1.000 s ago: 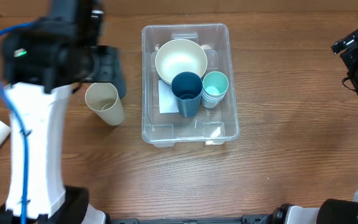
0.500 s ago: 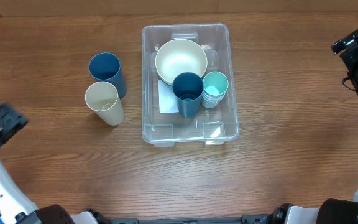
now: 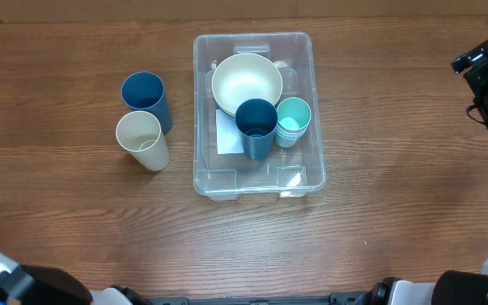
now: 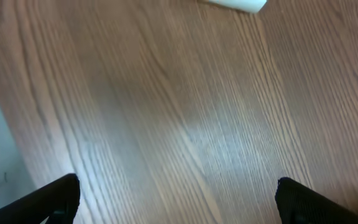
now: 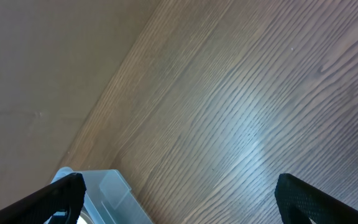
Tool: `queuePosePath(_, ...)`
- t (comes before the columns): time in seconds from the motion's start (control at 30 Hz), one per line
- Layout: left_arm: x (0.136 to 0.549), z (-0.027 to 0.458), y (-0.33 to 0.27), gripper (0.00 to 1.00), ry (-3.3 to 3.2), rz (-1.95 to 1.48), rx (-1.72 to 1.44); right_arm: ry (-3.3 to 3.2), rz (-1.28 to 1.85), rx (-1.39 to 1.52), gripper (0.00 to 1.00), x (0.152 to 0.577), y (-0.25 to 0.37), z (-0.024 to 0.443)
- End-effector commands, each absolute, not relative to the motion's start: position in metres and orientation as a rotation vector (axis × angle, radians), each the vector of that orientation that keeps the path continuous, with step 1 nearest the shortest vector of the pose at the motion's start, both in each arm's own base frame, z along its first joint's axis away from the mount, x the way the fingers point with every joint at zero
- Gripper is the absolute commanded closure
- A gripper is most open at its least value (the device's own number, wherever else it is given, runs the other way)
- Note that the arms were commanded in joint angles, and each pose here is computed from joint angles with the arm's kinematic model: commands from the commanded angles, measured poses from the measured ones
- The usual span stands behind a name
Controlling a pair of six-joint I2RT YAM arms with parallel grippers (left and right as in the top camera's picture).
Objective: Pack container
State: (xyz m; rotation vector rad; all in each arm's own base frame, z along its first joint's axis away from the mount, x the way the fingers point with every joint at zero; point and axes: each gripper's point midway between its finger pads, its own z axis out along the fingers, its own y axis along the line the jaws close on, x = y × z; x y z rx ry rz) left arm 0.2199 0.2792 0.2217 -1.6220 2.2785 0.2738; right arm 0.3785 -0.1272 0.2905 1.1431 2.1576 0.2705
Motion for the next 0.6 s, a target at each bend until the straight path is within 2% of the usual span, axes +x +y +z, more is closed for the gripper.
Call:
queuePosePath(0.0, 0.233, 0.194, 0.294, 0.01, 2.383, 0.279, -1.551, 2.137, 0.276, 1.134, 0.0, 0.376, -0.126, 0.298)
queuePosePath(0.2, 0.249, 0.169, 0.324, 0.0, 2.408, 0.309, -1.479, 2.137, 0.276, 1.134, 0.0, 0.376, -0.126, 0.298)
queuePosePath(0.4, 0.226, 0.175, 0.375, 0.0, 2.316, 0.379, -1.452, 2.137, 0.276, 1.134, 0.0, 0.376, -0.126, 0.298)
queuePosePath(0.57, 0.221, 0.149, 0.396, 0.0, 2.317, 0.231, -1.419, 2.137, 0.276, 1.134, 0.0, 0.376, -0.126, 0.298)
